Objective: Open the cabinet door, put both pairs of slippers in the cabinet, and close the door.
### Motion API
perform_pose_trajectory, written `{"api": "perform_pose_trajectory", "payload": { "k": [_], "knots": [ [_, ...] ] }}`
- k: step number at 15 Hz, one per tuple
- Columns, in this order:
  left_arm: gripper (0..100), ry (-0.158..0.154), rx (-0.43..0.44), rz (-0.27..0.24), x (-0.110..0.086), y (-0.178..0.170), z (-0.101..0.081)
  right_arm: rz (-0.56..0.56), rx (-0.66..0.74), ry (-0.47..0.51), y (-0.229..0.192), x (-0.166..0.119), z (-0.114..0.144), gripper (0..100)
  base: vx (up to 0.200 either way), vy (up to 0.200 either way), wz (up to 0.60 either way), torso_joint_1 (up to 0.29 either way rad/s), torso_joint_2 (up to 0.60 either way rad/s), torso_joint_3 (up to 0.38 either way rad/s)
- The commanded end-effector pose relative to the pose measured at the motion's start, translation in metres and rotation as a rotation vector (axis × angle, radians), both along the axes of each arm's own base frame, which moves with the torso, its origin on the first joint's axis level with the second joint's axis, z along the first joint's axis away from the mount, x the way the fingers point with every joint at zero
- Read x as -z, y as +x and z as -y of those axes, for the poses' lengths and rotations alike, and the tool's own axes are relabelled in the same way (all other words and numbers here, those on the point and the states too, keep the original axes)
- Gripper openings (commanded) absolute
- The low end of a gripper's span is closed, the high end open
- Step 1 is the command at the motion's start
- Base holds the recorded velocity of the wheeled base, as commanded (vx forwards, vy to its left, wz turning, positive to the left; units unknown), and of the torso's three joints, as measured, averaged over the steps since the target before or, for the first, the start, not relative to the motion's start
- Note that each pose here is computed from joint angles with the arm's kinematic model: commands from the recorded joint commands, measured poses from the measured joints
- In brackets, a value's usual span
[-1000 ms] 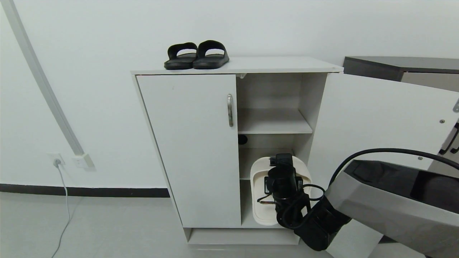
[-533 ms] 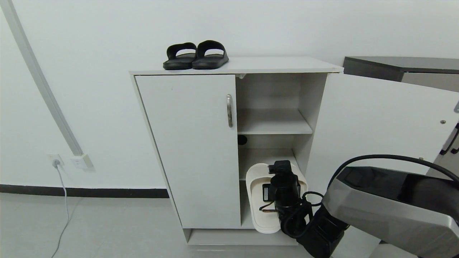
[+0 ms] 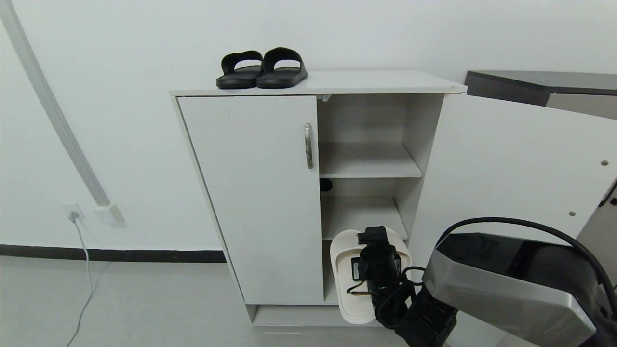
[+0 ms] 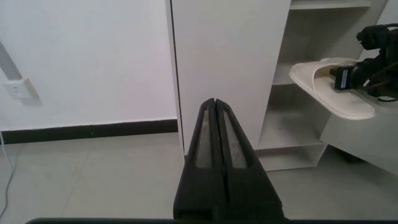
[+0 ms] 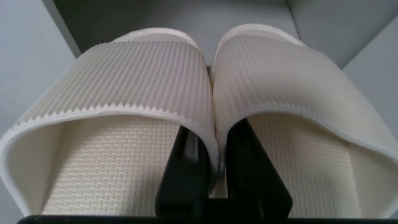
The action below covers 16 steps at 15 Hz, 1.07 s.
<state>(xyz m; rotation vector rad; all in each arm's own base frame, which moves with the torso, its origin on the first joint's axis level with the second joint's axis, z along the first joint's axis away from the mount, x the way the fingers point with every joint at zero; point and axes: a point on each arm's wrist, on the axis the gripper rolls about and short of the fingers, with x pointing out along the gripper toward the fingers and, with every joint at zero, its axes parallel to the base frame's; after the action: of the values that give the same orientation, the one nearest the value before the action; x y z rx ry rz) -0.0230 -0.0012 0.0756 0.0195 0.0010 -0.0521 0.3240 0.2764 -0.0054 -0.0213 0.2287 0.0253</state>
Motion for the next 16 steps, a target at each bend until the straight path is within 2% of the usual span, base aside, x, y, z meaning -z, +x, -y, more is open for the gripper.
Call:
{"api": "perform_pose_trajectory", "payload": {
  "k": [1, 5, 9, 12, 16],
  "knots": [
    [0, 0.0, 0.0, -0.002, 0.0, 0.0, 0.0, 0.001, 0.004, 0.0, 0.002, 0.004, -0.001, 0, 0.0, 0.0, 0.0, 0.002, 0.01, -0.163],
    [0, 0.0, 0.0, -0.002, 0.0, 0.0, 0.0, 0.037, 0.007, 0.021, 0.005, 0.004, -0.001, 0, 0.0, 0.0, 0.0, 0.002, 0.0, -0.192],
    [0, 0.0, 0.0, -0.002, 0.0, 0.0, 0.0, 0.1, 0.02, 0.011, 0.017, 0.02, 0.002, 0, 0.0, 0.0, 0.0, 0.007, 0.0, -0.179],
    [0, 0.0, 0.0, -0.002, 0.0, 0.0, 0.0, 0.175, 0.027, 0.007, 0.023, 0.019, 0.006, 0, 0.0, 0.0, 0.0, 0.001, 0.0, -0.022],
    [0, 0.0, 0.0, -0.002, 0.0, 0.0, 0.0, 0.177, 0.028, 0.008, 0.023, 0.018, 0.007, 0, 0.0, 0.0, 0.0, 0.0, 0.0, 0.0]
  ]
}}
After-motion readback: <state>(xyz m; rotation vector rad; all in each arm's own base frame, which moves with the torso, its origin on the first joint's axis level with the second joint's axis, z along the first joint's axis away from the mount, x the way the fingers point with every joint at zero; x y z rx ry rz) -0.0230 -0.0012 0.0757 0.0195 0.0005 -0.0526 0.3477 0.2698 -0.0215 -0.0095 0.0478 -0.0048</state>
